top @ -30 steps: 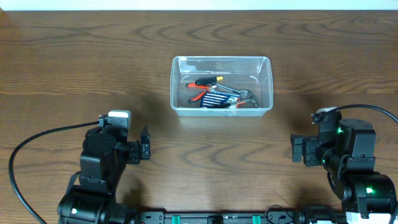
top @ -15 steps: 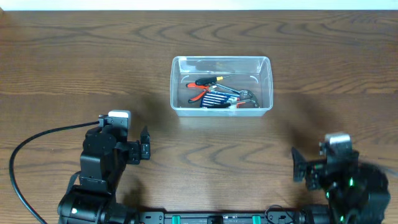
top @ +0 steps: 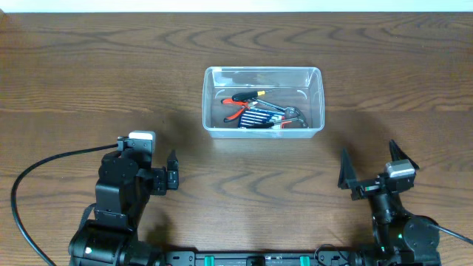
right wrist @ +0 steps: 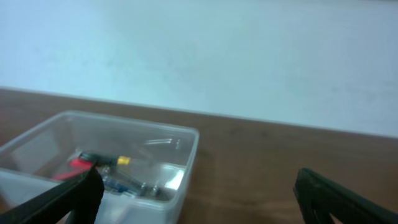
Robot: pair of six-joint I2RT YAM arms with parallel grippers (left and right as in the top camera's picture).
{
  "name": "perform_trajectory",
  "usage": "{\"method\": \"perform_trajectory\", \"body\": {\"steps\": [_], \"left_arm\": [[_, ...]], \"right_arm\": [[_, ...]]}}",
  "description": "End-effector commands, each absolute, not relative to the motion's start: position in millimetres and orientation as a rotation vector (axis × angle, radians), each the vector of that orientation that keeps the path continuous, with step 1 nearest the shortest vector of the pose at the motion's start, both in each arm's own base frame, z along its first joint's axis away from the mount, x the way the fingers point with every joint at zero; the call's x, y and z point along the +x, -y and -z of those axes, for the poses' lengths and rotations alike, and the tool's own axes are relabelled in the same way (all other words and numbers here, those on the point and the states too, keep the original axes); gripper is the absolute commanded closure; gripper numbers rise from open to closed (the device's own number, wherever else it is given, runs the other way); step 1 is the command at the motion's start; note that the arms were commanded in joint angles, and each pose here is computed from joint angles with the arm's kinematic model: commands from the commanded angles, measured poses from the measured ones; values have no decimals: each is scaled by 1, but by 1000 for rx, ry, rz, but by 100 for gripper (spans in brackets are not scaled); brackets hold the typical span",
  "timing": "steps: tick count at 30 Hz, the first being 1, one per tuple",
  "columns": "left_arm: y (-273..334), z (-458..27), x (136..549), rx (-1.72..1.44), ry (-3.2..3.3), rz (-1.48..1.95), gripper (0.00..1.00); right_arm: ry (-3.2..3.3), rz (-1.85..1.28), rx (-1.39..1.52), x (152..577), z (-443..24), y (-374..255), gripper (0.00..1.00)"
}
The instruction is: Pack container
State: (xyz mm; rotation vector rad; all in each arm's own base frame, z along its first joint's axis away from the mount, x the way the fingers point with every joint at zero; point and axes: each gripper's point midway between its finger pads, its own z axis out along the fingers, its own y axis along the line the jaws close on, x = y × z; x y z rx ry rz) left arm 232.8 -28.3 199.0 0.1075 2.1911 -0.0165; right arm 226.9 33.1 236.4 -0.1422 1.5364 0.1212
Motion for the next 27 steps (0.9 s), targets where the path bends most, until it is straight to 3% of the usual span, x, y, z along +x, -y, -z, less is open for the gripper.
{"method": "perform_trajectory", "body": {"steps": [1, 11, 27], "left_arm": [[27, -198, 233, 90, -2193, 11, 2], [27, -198, 233, 90, -2193, 11, 2], [27, -198, 233, 90, -2193, 11, 1]], "right_arm": [[-1505, -62, -90, 232, -230, -23, 1], [-1678, 1, 99, 242, -156, 3, 1], [-1677, 2, 82, 243, -157, 2, 1]]}}
